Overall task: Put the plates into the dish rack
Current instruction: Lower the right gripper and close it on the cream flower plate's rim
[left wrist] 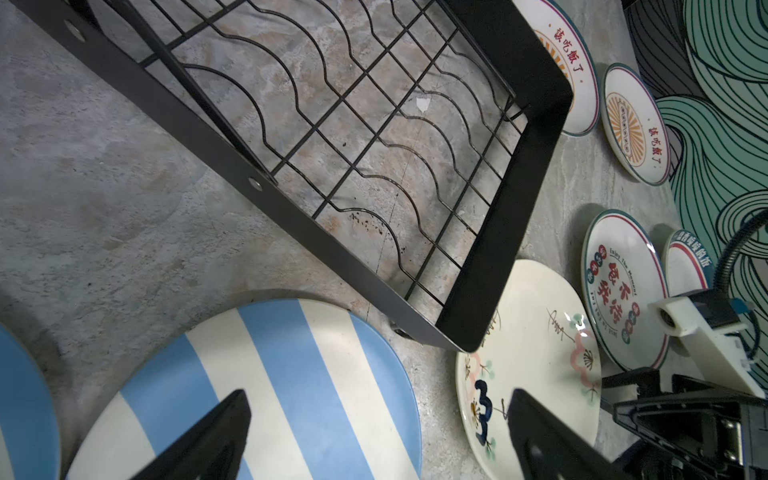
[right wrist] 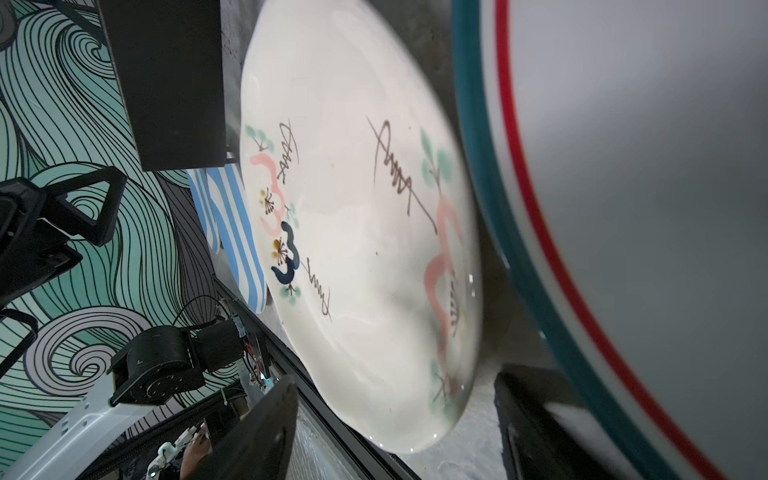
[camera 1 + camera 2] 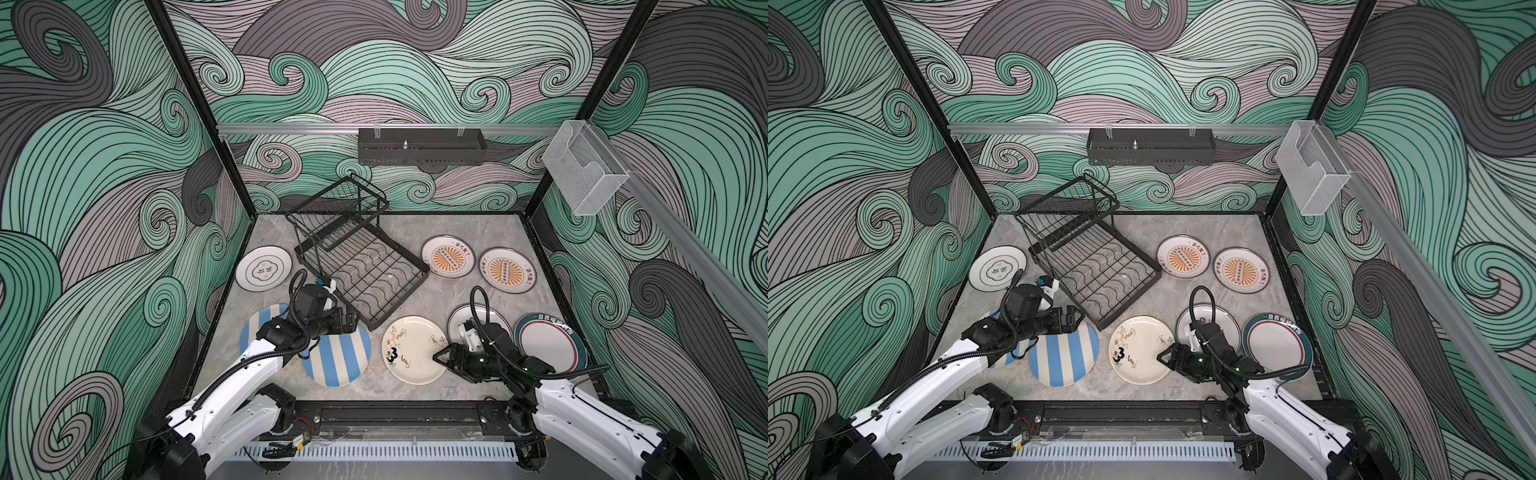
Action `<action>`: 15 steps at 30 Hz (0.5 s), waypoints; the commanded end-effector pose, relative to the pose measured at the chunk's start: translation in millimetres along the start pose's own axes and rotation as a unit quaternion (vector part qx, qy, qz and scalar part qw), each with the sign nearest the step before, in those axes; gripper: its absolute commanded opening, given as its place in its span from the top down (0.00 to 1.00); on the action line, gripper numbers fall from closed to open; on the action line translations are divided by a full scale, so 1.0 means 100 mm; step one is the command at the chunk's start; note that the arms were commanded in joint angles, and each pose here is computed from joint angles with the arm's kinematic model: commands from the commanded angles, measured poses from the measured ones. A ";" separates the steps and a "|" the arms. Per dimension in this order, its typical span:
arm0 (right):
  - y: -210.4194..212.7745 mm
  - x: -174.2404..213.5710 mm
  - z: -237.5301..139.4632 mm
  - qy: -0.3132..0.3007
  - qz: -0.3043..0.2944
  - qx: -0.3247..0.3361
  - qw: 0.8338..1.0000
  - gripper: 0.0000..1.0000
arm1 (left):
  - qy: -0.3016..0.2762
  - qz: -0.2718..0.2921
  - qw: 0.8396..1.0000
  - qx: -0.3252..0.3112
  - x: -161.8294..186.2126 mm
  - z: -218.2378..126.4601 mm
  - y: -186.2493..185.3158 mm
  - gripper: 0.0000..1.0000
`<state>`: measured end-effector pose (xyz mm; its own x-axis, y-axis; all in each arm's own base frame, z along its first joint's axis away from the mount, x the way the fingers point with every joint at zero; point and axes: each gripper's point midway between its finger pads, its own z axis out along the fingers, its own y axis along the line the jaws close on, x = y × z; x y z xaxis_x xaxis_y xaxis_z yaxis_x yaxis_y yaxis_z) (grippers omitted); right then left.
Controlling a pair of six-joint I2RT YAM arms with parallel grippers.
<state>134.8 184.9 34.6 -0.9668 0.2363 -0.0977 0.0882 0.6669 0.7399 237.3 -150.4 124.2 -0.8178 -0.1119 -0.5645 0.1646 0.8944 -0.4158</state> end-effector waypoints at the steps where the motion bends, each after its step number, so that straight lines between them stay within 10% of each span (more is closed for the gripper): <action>1: -0.14 -0.03 0.05 -0.016 0.008 0.021 1.000 0.28 | 0.000 0.013 1.000 0.013 0.01 0.00 -0.06 0.01; 15: -0.30 -0.11 0.07 -0.062 0.034 0.022 0.997 0.45 | 0.000 0.014 1.000 0.009 0.02 0.02 -0.04 0.01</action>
<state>146.1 181.7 28.3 -0.9384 0.3169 -0.1377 0.1022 0.6353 0.7655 235.6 -151.2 120.5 -0.8201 -0.1033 -0.5628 0.1710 0.8943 -0.4134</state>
